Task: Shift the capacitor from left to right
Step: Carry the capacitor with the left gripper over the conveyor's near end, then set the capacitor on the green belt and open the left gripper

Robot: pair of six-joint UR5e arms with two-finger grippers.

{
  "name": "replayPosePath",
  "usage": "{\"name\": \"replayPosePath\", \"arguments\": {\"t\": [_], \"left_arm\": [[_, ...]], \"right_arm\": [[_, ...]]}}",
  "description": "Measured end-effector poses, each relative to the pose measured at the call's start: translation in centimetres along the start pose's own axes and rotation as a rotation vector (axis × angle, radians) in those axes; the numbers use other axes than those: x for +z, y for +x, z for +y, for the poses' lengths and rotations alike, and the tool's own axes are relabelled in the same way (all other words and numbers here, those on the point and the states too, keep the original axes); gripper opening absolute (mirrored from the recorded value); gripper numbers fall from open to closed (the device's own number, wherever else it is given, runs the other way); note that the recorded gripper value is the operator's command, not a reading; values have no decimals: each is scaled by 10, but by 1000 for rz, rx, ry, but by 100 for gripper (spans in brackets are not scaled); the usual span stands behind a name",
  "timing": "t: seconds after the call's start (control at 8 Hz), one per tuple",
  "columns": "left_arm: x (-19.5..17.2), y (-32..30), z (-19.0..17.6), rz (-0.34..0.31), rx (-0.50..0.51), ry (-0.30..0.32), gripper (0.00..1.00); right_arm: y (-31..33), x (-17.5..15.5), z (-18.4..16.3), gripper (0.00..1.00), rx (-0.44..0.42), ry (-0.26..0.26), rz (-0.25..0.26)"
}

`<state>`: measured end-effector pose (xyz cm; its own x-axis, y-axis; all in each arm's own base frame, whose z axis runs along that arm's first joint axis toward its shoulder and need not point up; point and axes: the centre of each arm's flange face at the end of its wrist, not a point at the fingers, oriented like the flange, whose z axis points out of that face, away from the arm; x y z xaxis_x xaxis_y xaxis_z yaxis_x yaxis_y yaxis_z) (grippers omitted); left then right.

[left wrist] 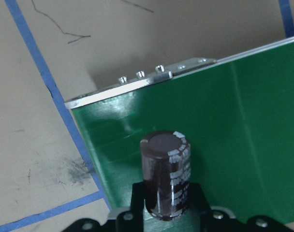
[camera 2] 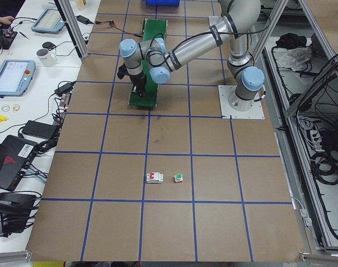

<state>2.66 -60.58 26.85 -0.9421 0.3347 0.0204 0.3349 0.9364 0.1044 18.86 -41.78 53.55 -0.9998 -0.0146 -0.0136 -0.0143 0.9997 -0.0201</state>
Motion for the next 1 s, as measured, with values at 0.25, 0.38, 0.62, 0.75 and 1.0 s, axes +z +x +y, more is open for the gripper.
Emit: {"name": "replayPosePath", "arguments": {"t": [0.25,0.38,0.62,0.75,1.0], "left_arm": [[10,-2,0,9,-51,-21,99],[12,-1,1,12,-91,-28,100],[3,3,7,19,-147,-50,100],[-13,8,13,16,-175,-48,100],[-60,23,33,-4,-198,-11,100]], "right_arm": [[1,0,-1,100,0,5,3],[1,0,-1,100,-2,6,4],[1,0,-1,100,-9,6,7],[2,0,-1,100,-12,7,9],[2,0,-1,100,-13,8,9]]}}
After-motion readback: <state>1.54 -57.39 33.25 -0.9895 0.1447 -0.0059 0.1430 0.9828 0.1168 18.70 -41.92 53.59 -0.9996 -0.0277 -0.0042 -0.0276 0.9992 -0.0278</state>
